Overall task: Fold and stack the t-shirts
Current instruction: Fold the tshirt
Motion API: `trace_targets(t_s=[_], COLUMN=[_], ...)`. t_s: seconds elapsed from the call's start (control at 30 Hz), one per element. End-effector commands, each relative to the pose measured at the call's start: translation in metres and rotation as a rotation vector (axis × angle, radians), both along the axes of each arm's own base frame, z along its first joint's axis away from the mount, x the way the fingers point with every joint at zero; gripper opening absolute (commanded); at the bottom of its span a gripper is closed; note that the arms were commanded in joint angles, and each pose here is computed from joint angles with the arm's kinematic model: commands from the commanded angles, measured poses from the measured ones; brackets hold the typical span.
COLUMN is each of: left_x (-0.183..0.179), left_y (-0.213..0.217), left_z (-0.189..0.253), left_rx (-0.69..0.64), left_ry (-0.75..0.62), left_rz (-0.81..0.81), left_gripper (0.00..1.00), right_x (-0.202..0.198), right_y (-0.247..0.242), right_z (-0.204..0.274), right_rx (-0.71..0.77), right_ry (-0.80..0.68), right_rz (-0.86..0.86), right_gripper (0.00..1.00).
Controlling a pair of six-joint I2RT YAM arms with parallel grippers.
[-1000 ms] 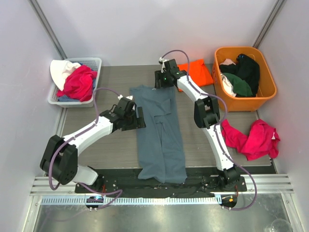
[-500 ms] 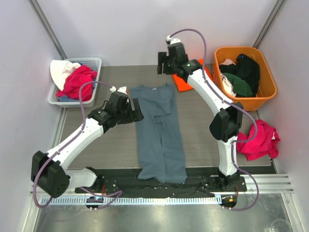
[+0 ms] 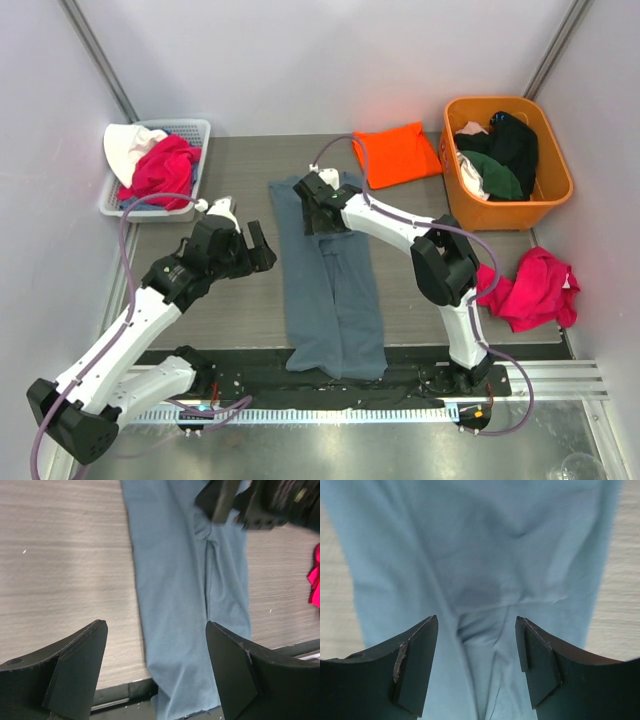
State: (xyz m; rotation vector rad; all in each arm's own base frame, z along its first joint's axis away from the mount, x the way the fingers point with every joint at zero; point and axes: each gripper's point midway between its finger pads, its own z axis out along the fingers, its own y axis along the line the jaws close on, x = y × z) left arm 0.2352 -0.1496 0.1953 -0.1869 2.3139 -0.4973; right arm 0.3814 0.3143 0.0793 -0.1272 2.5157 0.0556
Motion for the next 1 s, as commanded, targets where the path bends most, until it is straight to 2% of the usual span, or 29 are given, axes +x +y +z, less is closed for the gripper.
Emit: trace_targets(t_s=[0.0, 0.3, 0.53, 0.67, 0.97], left_x=[-0.011, -0.008, -0.005, -0.006, -0.004], left_y=[0.013, 0.012, 0.010, 0.011, 0.013], left_z=[-0.005, -0.005, -0.012, -0.016, -0.026], left_rx=[0.011, 0.017, 0.031, 0.043, 0.072], left_ry=[0.010, 0.012, 0.028, 0.037, 0.058], left_rz=[0.039, 0.038, 0.035, 0.032, 0.038], left_gripper=[0.85, 0.86, 0.86, 0.86, 0.88], right_x=[0.027, 0.040, 0.053, 0.065, 0.109], right_y=[-0.001, 0.009, -0.002, -0.013, -0.015], right_z=[0.007, -0.023, -0.060, -0.084, -0.097], right_rx=[0.038, 0.029, 0.005, -0.014, 0.012], right_ry=[-0.097, -0.072, -0.012, 0.025, 0.023], right_rz=[-0.080, -0.060, -0.073, -0.079, -0.047], right_gripper=[0.70, 0.71, 0.71, 0.71, 0.71])
